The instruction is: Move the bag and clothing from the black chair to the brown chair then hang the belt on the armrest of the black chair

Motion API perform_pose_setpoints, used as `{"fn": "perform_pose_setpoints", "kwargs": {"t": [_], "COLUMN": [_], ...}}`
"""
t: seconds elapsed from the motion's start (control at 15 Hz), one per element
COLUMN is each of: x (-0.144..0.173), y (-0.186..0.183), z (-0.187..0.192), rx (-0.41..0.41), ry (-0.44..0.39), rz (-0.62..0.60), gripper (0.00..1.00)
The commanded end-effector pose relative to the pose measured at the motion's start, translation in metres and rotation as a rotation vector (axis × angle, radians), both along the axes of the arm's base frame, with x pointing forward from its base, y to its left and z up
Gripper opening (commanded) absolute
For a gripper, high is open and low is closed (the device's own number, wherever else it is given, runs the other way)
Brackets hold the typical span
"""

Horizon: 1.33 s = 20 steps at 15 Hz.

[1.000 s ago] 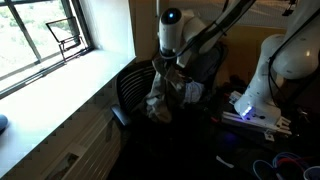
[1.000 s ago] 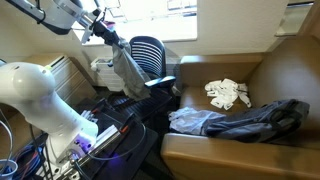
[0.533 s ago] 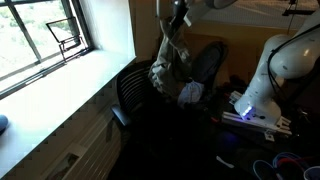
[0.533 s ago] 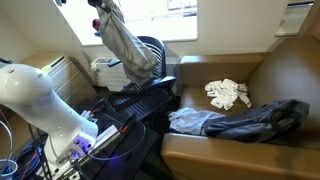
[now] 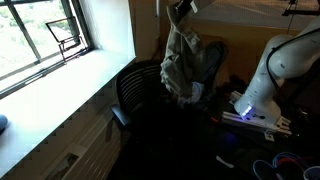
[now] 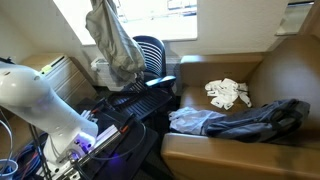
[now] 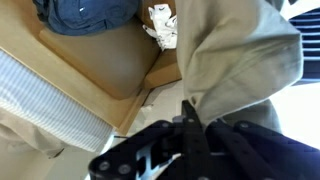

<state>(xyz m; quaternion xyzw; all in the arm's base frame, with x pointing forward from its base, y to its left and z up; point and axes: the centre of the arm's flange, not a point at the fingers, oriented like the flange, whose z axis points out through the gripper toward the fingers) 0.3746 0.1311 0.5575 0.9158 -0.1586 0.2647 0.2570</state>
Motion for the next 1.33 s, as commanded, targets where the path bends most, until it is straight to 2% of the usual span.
{"fn": "perform_pose_setpoints", "kwargs": {"t": [0.0,0.4,0.6,0.67,0.73,0.87,1.0,1.07,1.27], "x": [0.029,0.058,0.076,0.081,0.046,0.062,0.072,0.078,0.119], "y": [-0.044,-0.194,-0.273,-0.277,-0.263,-0.282,-0.281,-0.275,-0.318], "z": [0.022,0.120,0.149,0.135,0.135,0.127,0.120,0.102,0.063], "rx": [-0.007,0.109,0.156,0.192,0.149,0.171,0.175,0.151,0.172], "ry": [-0.137,-0.274,-0.338,-0.349,-0.335,-0.334,-0.332,-0.321,-0.222], "rz": [-0.149,-0.485,-0.645,-0.689,-0.612,-0.670,-0.683,-0.694,-0.871], "gripper": [0.01,0.01,0.01,0.01,0.03,0.03,0.01,0.01,0.01]}}
